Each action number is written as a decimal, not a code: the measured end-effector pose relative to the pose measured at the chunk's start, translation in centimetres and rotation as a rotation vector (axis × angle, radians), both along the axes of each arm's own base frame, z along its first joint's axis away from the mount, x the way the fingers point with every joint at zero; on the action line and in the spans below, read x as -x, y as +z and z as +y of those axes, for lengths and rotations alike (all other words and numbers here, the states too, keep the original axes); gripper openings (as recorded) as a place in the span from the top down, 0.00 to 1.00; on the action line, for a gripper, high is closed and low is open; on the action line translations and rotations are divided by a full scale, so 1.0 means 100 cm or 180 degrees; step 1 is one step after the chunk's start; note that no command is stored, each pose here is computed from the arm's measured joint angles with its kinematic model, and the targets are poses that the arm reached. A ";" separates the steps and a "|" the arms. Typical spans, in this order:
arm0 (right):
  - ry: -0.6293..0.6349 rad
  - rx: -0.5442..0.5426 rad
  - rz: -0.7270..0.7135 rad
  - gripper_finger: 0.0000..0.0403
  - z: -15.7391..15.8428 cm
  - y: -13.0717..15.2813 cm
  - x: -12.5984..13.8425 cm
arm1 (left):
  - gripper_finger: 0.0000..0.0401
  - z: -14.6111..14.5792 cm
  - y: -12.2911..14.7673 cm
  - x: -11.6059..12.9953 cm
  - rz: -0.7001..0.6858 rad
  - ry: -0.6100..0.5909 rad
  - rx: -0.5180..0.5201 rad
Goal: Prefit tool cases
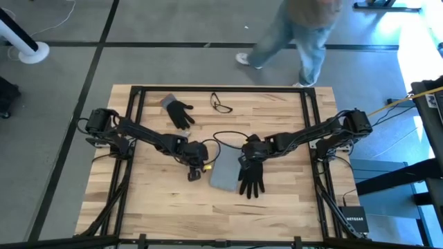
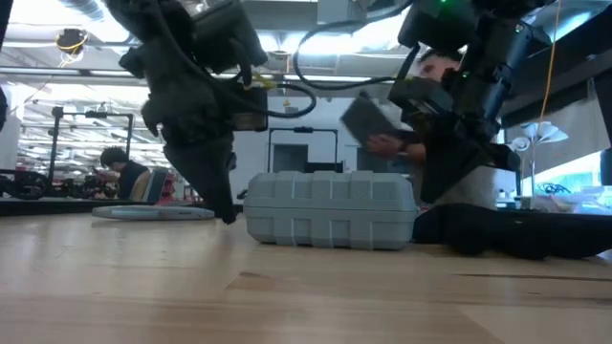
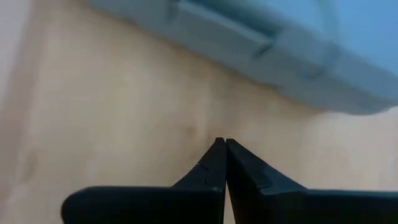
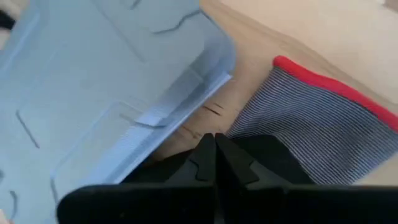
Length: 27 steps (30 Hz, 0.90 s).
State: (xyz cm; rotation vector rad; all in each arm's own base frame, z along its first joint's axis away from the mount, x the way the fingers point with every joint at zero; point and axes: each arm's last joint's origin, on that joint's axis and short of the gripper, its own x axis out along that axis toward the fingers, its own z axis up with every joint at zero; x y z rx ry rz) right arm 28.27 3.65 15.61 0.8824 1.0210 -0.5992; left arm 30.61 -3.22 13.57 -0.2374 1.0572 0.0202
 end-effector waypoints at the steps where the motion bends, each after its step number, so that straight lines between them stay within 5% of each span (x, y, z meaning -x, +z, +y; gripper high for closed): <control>1: -0.0007 -0.0003 0.0027 1.00 0.000 -0.002 0.000 | 1.00 -0.002 -0.001 -0.001 -0.0026 0.0029 0.0024; 15: 0.0002 -0.0146 -0.0281 1.00 -0.001 -0.022 -0.022 | 1.00 -0.009 -0.008 -0.013 -0.0620 0.0014 0.0215; 27: 0.0285 -0.0204 -0.0389 1.00 -0.012 -0.016 -0.025 | 1.00 -0.008 -0.006 -0.009 -0.0487 0.0117 0.0315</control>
